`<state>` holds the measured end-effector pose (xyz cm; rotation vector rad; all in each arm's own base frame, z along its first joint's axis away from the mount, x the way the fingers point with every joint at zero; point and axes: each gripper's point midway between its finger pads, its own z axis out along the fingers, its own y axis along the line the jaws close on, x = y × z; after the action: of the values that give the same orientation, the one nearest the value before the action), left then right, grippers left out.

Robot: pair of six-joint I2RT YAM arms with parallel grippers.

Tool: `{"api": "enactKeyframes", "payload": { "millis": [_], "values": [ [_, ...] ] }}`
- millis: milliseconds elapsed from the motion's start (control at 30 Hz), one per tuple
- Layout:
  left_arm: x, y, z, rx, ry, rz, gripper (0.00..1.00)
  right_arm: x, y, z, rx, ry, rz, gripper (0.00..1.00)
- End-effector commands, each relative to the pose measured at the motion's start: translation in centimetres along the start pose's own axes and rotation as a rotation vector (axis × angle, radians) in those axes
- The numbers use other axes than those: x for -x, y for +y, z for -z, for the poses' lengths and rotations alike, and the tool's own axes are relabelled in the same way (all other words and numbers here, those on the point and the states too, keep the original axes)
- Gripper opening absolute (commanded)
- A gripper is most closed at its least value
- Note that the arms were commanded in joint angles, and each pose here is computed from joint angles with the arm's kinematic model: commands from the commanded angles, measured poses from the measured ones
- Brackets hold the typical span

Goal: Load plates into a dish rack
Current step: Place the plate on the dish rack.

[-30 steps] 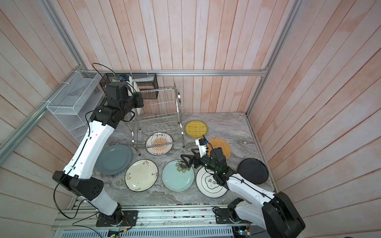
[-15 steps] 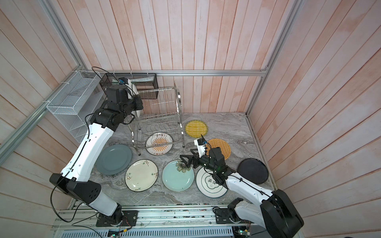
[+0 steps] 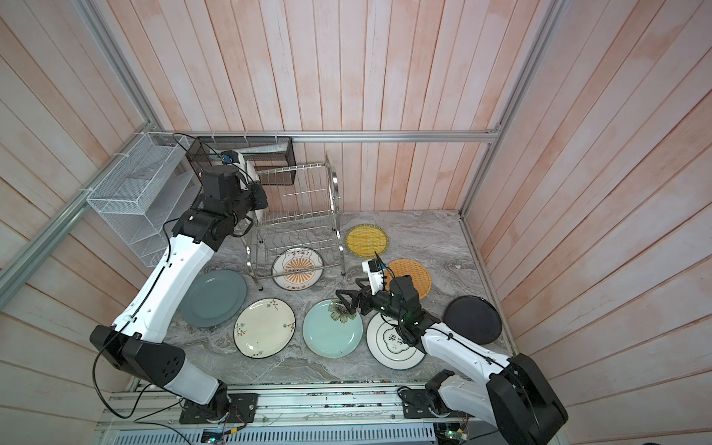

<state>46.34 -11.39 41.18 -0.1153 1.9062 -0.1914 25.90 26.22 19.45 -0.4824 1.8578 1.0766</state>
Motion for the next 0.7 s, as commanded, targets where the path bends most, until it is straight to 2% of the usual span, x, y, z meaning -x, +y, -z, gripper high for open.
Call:
{"api": "enactKeyframes", "payload": {
  "millis": [0,67,167,300,500,667],
  "values": [
    [0.9,-0.1,1.0,-0.019,-0.026,0.019,0.18,1.1,0.4,-0.3,0.001,-0.016,0.020,0.98],
    [1.3,-0.3,1.2,-0.027,-0.031,0.016,0.24,1.1,0.5,-0.3,0.001,-0.017,0.020,0.98],
    [1.8,-0.7,1.4,-0.044,-0.037,0.009,0.27,1.1,0.5,-0.3,0.002,-0.017,0.021,0.98],
    [2.4,-1.0,1.7,-0.054,-0.041,0.010,0.28,1.1,0.5,-0.3,0.003,-0.015,0.022,0.98],
    [3.7,-1.6,2.2,-0.081,-0.061,0.010,0.34,1.1,0.6,-0.3,0.004,-0.015,0.022,0.98],
    [5.2,-2.3,3.0,-0.110,-0.085,0.010,0.35,1.0,0.5,-0.3,0.002,-0.014,0.024,0.98]
  ]
}}
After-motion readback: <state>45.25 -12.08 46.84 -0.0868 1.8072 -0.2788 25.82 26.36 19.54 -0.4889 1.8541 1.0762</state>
